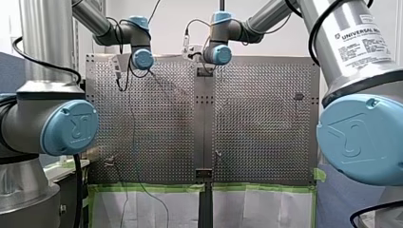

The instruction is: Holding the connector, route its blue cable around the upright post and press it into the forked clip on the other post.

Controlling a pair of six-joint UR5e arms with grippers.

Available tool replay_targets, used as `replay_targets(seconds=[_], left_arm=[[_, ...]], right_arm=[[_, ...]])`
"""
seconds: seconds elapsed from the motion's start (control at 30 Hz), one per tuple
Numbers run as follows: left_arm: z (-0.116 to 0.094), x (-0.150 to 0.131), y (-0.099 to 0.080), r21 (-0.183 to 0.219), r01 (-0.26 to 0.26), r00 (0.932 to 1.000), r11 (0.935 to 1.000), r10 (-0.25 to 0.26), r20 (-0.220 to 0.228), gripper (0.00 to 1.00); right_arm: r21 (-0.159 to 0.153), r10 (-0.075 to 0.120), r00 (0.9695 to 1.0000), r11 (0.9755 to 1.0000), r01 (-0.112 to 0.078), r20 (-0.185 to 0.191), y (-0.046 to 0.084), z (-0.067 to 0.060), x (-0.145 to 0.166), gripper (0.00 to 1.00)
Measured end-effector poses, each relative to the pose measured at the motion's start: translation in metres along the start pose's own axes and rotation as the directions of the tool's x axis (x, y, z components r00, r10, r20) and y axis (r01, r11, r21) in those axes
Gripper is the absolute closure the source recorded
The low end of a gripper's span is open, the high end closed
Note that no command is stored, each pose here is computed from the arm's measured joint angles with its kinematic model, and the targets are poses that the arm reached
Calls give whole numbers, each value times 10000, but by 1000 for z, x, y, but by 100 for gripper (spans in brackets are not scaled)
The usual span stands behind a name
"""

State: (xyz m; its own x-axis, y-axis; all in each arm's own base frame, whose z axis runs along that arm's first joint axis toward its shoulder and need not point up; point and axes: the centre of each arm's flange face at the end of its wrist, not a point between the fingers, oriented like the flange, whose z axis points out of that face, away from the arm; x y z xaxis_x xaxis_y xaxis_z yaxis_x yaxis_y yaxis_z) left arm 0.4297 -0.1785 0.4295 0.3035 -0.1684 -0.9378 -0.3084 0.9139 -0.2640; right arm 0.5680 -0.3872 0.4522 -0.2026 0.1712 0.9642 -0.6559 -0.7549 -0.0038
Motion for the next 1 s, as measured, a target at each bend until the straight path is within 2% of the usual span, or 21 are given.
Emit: replay_targets(seconds=[0.3,0.47,0.63,0.83,1.0], left_arm=[[35,-20,8,28,188,9998,9998,-188,17,100],[58,-17,15,1,43,9997,10000,-43,-241,100],[81,-10,23,-36,-102,9985,9999,99,-540,100],[108,-4,32,-68,118,9977,9999,-123,-663,100],[135,-5,40,-37,437,9979,9990,-439,-486,100]], right_arm=[[98,47,9999,9999,-48,124,-1,19,-10,100],[154,70,9999,9999,-71,72,-1,29,-12,100],[200,109,9995,9997,-114,286,-2,37,-21,100],[252,105,9998,9996,-110,183,-1,49,-18,100],[236,90,9999,9997,-93,104,4,54,-20,100]])
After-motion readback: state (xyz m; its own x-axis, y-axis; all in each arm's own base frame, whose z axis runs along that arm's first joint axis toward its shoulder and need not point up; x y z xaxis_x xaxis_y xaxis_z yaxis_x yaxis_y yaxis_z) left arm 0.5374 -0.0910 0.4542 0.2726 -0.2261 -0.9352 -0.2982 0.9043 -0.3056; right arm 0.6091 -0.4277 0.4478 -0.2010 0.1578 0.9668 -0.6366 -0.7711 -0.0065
